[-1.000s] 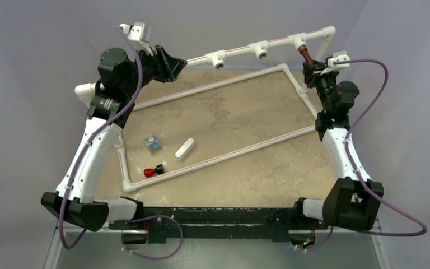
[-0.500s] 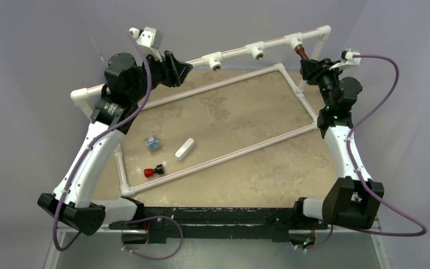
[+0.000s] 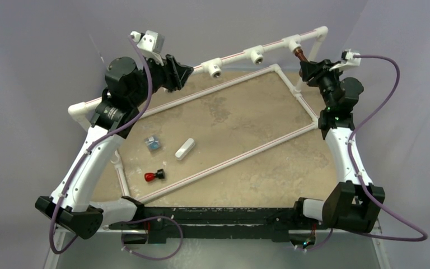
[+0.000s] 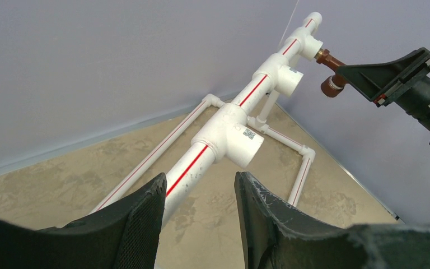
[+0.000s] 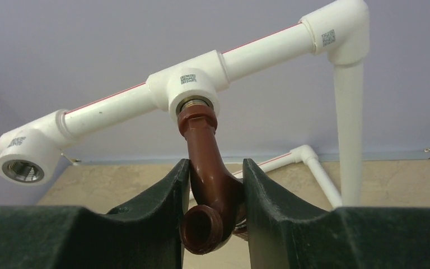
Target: Install the water faucets
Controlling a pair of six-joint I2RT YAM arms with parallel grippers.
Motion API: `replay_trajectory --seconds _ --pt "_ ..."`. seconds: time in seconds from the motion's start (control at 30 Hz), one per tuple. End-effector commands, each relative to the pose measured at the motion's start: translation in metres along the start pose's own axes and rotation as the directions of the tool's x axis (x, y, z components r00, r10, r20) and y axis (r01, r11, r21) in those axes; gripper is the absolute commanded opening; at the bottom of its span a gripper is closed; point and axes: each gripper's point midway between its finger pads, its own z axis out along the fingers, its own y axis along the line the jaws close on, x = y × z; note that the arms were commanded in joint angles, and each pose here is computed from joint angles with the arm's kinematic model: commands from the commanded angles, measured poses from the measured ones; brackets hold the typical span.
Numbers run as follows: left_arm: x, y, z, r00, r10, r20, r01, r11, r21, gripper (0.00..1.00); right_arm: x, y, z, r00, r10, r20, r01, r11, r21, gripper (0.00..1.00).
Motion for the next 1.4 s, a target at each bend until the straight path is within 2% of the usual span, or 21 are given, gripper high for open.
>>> replay_trajectory --seconds 0.0,0.1,0.23,0.47,0.6,0.87,0.9,0.97,1.03,1.07,1.17,1.23,1.3,1.37 --pt "0.004 0.006 0.007 1.0 0.007 0.008 -0.007 1.0 -0.028 0.47 -0.047 0.053 -0.01 0.98 -0.164 0.112 0.181 0.969 -0.167 0.45" --pt "0.01 0.012 0.013 1.0 0.002 -0.004 -0.002 0.999 -0.05 0.46 -0.042 0.053 -0.008 0.956 -0.266 0.127 0.285 0.944 -0.164 0.57" --pt "0.014 0.015 0.017 1.0 -0.01 -0.017 0.009 0.998 -0.061 0.46 -0.032 0.048 0.004 0.93 -0.352 0.102 0.365 0.917 -0.163 0.61" --pt "0.024 0.023 0.024 0.998 -0.033 -0.048 0.028 0.995 -0.099 0.44 -0.036 0.014 0.016 0.86 -0.504 0.082 0.505 0.863 0.014 0.63" --pt "0.022 0.035 0.031 0.999 -0.041 -0.029 0.036 0.987 -0.157 0.43 -0.028 -0.009 0.02 0.828 -0.561 0.016 0.558 0.825 0.092 0.62" --pt "-0.001 0.045 0.048 0.999 -0.033 0.043 0.041 0.978 -0.206 0.43 -0.012 -0.019 0.021 0.818 -0.575 -0.017 0.574 0.814 0.092 0.61" --pt "-0.001 0.047 0.05 0.999 -0.027 0.045 0.036 0.976 -0.213 0.43 -0.01 -0.018 0.021 0.817 -0.576 -0.015 0.575 0.814 0.084 0.59" --pt "0.003 0.051 0.053 0.999 -0.018 0.04 0.026 0.973 -0.228 0.43 -0.006 -0.018 0.025 0.817 -0.576 -0.021 0.576 0.815 0.064 0.47" --pt "0.01 0.059 0.055 1.0 -0.002 0.028 0.009 0.966 -0.258 0.42 -0.005 -0.021 0.028 0.81 -0.586 -0.037 0.587 0.807 0.063 0.12" --pt "0.014 0.063 0.056 1.0 0.005 0.022 0.001 0.963 -0.269 0.42 -0.003 -0.023 0.03 0.803 -0.594 -0.049 0.596 0.8 0.066 0.0" --pt "0.028 0.071 0.059 1.0 0.014 -0.01 -0.016 0.957 -0.289 0.42 -0.005 -0.03 0.031 0.763 -0.643 -0.065 0.646 0.759 0.082 0.0" --pt "0.039 0.075 0.06 0.999 0.016 -0.038 -0.027 0.955 -0.296 0.42 -0.008 -0.033 0.028 0.715 -0.696 -0.071 0.699 0.707 0.109 0.0" --pt "0.049 0.079 0.06 0.998 0.02 -0.058 -0.037 0.953 -0.302 0.42 -0.014 -0.034 0.026 0.647 -0.758 -0.077 0.761 0.635 0.133 0.0" --pt "0.055 0.082 0.059 0.997 0.034 -0.067 -0.053 0.95 -0.309 0.42 -0.019 -0.039 0.021 0.553 -0.826 -0.107 0.829 0.534 0.166 0.0"
